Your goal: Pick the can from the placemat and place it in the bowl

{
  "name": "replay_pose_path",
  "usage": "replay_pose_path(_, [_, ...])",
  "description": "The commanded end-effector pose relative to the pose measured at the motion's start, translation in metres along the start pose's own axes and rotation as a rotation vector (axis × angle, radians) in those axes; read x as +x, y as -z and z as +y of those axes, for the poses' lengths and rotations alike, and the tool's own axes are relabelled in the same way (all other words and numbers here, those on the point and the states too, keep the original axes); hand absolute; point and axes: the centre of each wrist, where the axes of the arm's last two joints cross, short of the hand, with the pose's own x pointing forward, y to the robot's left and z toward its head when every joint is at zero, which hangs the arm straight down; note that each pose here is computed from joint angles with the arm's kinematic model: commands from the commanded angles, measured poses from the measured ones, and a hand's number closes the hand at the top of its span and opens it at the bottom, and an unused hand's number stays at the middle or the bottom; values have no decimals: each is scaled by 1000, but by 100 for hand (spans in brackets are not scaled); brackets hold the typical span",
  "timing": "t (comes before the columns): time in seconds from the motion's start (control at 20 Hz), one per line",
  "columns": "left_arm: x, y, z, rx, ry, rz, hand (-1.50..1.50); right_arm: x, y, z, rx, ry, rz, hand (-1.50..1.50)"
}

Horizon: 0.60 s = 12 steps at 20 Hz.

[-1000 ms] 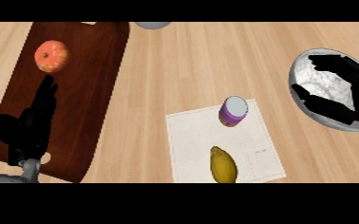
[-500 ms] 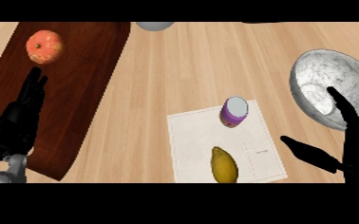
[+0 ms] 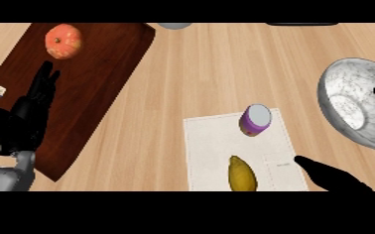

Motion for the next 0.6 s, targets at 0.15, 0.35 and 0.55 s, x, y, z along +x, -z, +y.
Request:
replay_pose_path(0.15, [-2, 8, -5, -17, 6, -21, 0, 34, 26, -6, 187, -195, 116, -150])
replay_pose_path(0.35, [3, 8, -6, -50, -3, -13, 0, 28, 60, 1, 293, -259, 201, -150])
replay_pose_path(0.55, [3, 17, -14, -56, -13, -8, 0, 35, 64, 26, 464, -306, 230, -150])
